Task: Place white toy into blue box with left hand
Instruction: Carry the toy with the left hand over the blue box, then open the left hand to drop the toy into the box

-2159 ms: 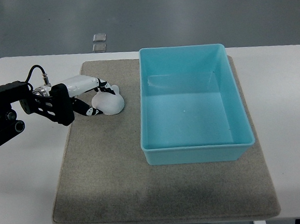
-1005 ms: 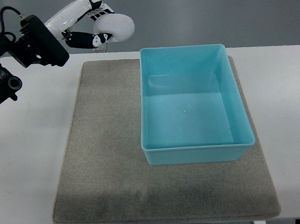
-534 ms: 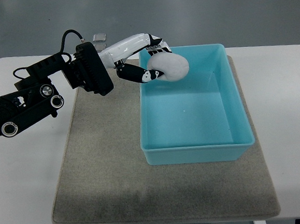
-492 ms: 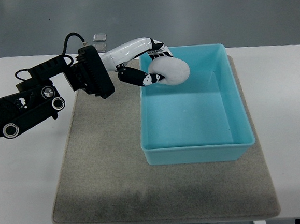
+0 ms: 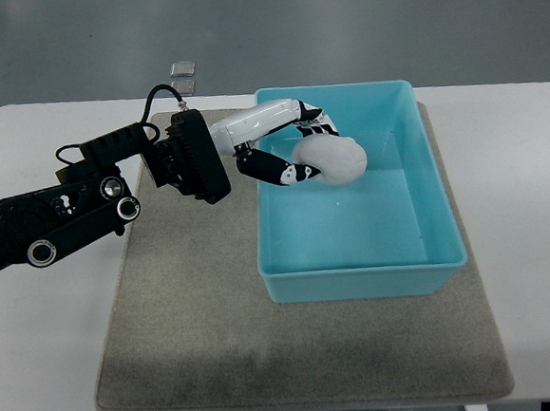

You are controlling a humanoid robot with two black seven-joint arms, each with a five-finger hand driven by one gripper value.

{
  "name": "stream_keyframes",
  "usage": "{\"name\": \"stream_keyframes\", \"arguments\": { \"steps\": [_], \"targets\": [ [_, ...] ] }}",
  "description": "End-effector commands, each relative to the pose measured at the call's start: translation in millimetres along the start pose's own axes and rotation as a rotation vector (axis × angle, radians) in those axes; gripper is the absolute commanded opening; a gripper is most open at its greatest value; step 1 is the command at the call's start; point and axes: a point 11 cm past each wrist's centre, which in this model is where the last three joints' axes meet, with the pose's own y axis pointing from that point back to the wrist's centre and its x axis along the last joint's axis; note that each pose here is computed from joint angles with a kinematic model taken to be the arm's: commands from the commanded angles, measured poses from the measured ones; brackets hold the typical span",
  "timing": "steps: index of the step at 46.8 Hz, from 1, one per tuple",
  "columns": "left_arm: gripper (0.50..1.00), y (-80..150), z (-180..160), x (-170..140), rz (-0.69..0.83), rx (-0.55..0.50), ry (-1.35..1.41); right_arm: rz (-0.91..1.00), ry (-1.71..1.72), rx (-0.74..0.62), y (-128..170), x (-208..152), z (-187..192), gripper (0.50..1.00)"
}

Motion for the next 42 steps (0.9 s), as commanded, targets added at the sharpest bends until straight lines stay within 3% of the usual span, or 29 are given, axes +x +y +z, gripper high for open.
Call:
{"name": "stream_keyframes", "arguments": {
  "steps": [1, 8, 23, 30, 42],
  "targets": [
    [0.902, 0.9, -1.5, -1.6, 0.004, 0.004, 0.011, 0.0, 0.0, 0.0, 0.0, 0.0, 0.0, 0.936],
    [0.992, 2.0, -2.6, -1.2, 0.012, 0.007, 0.016, 0.001, 0.0, 0.0, 0.0, 0.2, 0.0, 0.936],
    [0.994, 6.5, -10.1, 6.4, 0.102, 0.027, 0.173, 0.0, 0.0, 0.0, 0.0, 0.0, 0.0, 0.936],
    [0.992, 12.8, -17.7, 34.1, 0.287, 0.032, 0.481, 0.0, 0.0, 0.0, 0.0, 0.0, 0.0, 0.936],
    [1.0, 38.7, -61.0, 69.0, 0.556, 0.088, 0.837, 0.0, 0.0, 0.0, 0.0, 0.0, -0.1, 0.936]
  ]
}}
